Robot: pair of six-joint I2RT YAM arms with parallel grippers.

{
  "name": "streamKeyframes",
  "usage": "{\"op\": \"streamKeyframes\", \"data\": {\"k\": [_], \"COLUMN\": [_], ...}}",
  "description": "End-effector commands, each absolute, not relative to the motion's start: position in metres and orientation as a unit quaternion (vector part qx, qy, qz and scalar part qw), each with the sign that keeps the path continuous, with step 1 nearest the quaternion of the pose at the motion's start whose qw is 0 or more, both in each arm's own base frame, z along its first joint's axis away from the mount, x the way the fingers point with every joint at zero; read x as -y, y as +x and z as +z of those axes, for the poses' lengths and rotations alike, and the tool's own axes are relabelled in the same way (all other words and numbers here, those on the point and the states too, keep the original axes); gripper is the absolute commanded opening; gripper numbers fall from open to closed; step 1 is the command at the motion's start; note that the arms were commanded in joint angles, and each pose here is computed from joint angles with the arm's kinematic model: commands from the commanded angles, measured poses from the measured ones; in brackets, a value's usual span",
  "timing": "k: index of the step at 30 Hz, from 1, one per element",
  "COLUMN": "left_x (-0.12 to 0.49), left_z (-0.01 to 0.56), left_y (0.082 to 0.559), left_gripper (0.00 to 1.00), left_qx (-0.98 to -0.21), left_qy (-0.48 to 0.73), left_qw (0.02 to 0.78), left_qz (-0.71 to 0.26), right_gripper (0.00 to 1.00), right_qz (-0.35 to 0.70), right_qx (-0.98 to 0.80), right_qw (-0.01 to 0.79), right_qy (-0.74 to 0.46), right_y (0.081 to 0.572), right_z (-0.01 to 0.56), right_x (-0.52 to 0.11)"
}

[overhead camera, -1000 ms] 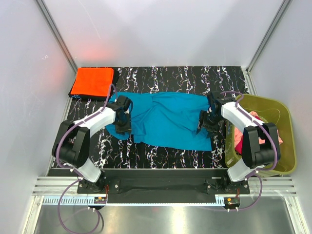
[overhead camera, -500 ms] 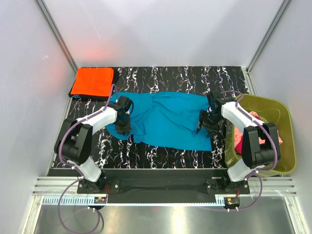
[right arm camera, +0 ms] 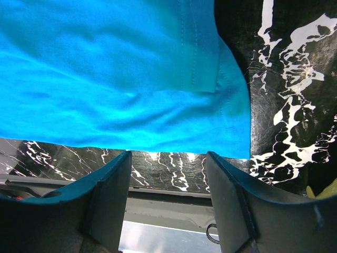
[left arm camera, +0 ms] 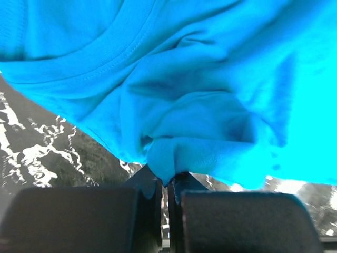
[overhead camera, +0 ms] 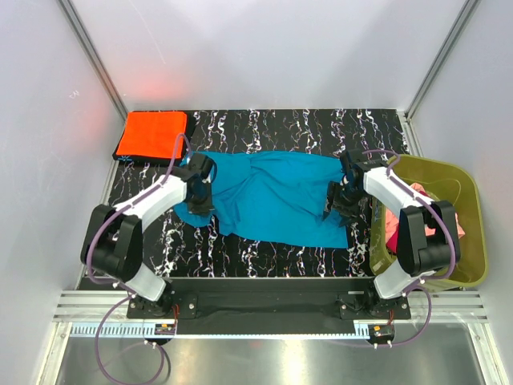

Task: Fold and stack the t-shirts
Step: Flatten the tshirt out

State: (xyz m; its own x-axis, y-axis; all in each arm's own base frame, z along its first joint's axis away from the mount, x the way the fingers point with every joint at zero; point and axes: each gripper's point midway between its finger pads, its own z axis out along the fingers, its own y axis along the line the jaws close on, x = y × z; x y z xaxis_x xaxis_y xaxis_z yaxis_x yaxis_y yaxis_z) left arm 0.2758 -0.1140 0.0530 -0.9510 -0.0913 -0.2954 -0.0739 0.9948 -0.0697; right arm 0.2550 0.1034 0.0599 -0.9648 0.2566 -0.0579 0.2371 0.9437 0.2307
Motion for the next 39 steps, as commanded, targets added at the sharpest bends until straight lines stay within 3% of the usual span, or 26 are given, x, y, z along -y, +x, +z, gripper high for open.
{"op": "streamKeyframes", "data": {"k": [1, 10, 21, 22, 24, 29, 33, 36, 39], "left_x": [0.122, 0.137, 0.178, 0.192, 0.205, 0.221, 0.198, 0.183, 0.176], "left_z": [0.102, 0.137, 0.100, 0.113, 0.100, 0.124, 0.122, 0.103, 0.093], "left_y": [0.295, 0.308, 0.371, 0.388, 0.400, 0.419, 0.401, 0.386, 0.383], "left_gripper": [0.00, 0.00, 0.01, 0.07, 0.36, 0.52, 0.51, 0.42, 0.40], "left_qx": [-0.974, -0.973, -0.987, -0.982, -0.983, -0.976, -0.974, -0.979, -0.978], "left_qy": [-0.050, -0.038, 0.010, 0.019, 0.034, 0.056, 0.042, 0.030, 0.028], "left_qw": [0.211, 0.212, 0.138, 0.161, 0.153, 0.181, 0.203, 0.181, 0.190], "left_qz": [-0.059, -0.087, -0.084, -0.098, -0.098, -0.105, -0.093, -0.091, -0.077], "right_gripper": [0.65, 0.65, 0.65, 0.65, 0.65, 0.65, 0.65, 0.65, 0.65], "right_qz": [0.125, 0.128, 0.129, 0.128, 0.128, 0.127, 0.124, 0.126, 0.125], "right_qx": [-0.982, -0.981, -0.981, -0.981, -0.981, -0.982, -0.983, -0.983, -0.983], "right_qw": [0.051, 0.049, 0.042, 0.039, 0.034, 0.023, 0.020, 0.018, 0.015], "right_qy": [0.132, 0.135, 0.140, 0.141, 0.141, 0.140, 0.137, 0.135, 0.133], "right_y": [0.262, 0.262, 0.262, 0.261, 0.260, 0.260, 0.263, 0.266, 0.266], "right_z": [0.065, 0.065, 0.063, 0.061, 0.059, 0.055, 0.055, 0.054, 0.052], "right_x": [-0.107, -0.109, -0.111, -0.110, -0.111, -0.112, -0.111, -0.113, -0.113]}}
